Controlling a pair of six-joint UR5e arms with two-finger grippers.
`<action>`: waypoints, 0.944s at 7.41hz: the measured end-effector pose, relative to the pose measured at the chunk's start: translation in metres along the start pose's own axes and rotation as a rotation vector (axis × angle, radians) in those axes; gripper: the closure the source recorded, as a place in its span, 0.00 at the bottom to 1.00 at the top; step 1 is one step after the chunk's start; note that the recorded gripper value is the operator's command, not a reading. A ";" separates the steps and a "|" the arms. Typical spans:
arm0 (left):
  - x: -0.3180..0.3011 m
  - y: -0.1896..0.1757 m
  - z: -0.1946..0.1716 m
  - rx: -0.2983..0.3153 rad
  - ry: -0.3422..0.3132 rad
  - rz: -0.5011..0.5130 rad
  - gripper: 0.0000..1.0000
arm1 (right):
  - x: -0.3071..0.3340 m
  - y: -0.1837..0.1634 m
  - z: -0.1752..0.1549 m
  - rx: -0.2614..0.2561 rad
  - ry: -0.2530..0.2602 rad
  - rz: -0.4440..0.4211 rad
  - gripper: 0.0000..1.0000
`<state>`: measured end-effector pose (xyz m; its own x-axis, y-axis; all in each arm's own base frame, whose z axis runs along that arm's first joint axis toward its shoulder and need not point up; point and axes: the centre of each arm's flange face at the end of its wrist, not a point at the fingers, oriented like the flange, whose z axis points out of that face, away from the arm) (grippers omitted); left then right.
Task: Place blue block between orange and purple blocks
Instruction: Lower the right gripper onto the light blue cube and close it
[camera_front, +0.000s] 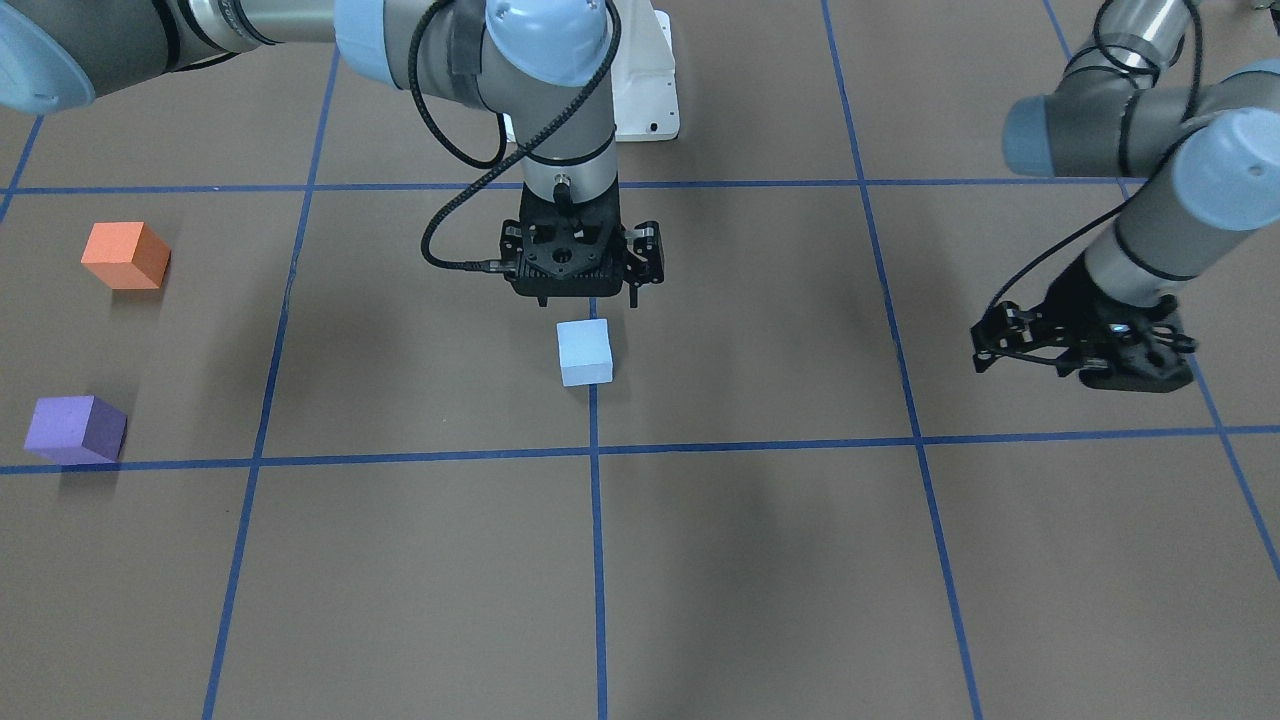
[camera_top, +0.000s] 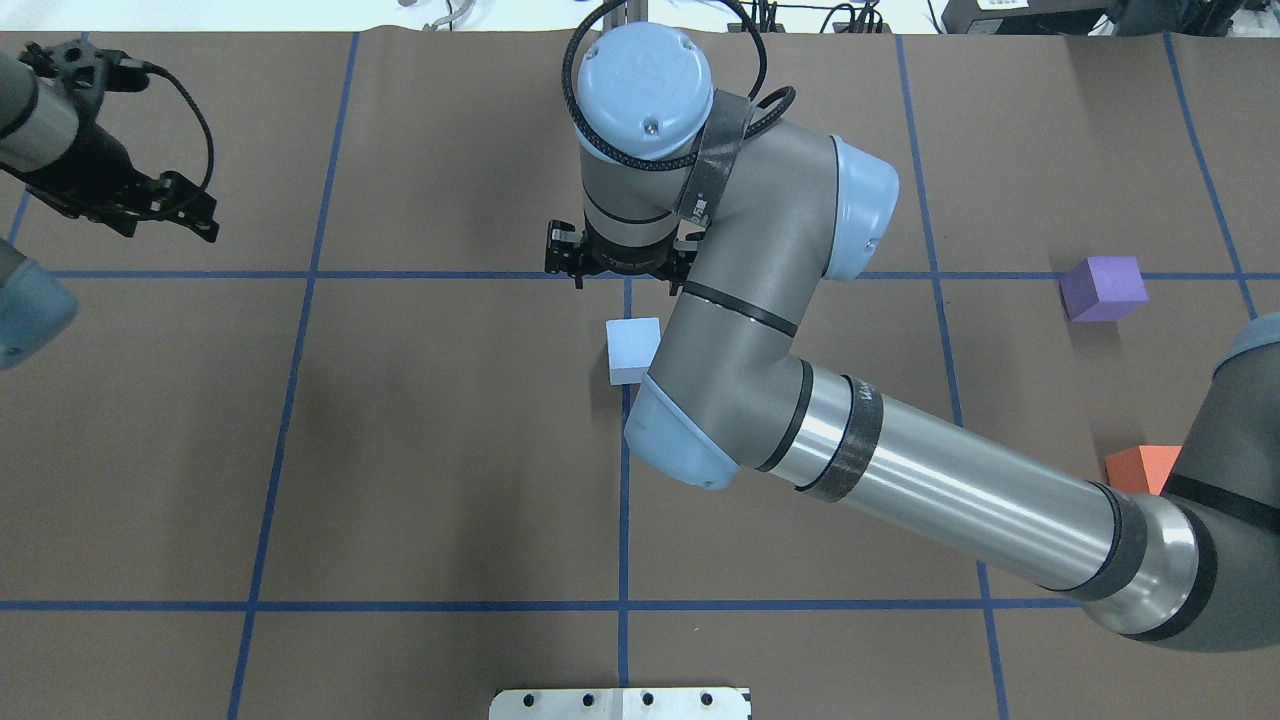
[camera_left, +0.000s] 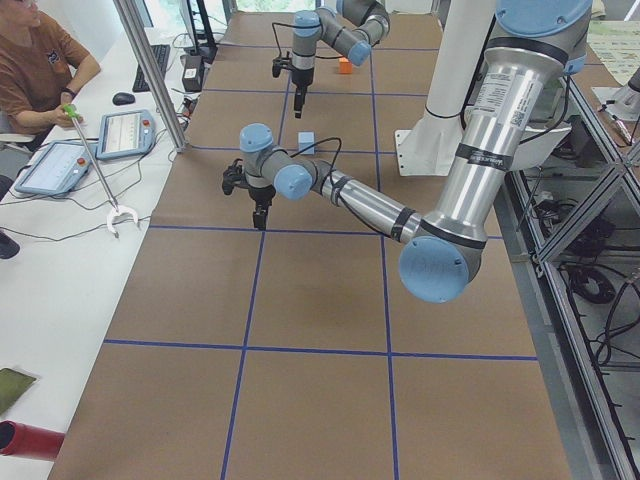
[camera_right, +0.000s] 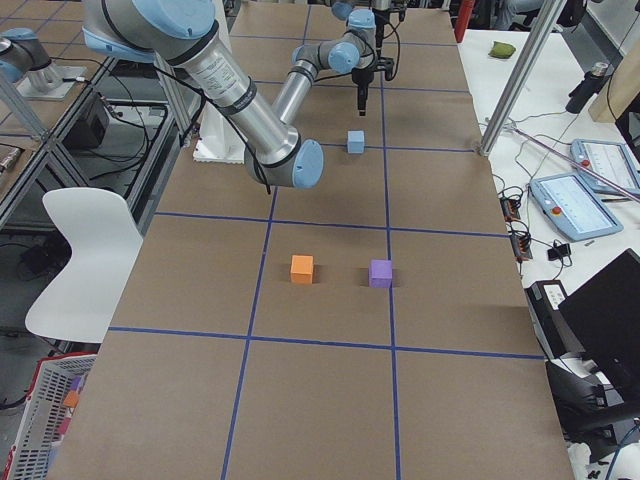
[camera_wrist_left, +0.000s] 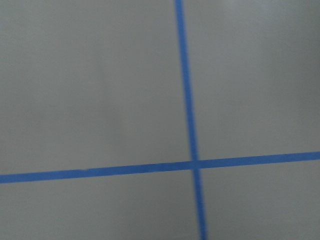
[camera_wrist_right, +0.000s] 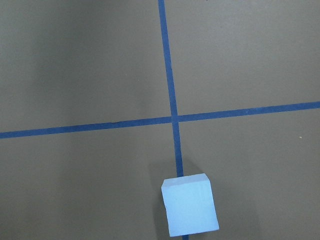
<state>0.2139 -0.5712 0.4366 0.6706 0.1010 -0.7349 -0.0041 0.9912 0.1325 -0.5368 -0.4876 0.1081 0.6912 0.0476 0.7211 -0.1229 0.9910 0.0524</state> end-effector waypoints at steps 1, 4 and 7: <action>-0.021 0.000 -0.007 0.000 -0.004 0.010 0.00 | 0.005 0.007 0.019 0.000 0.023 -0.045 0.00; -0.039 -0.001 -0.011 -0.004 -0.014 0.007 0.00 | 0.015 0.021 0.069 0.013 -0.025 -0.115 0.00; -0.043 -0.002 -0.009 -0.008 -0.019 0.002 0.00 | 0.012 0.024 0.093 0.015 -0.022 -0.137 0.00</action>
<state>0.1783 -0.5767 0.4618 0.6846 0.1017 -0.7218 -0.0112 0.9916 0.1290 -0.5973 -0.4747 0.1824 0.6862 -0.0914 0.7217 -0.0392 0.9860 0.1621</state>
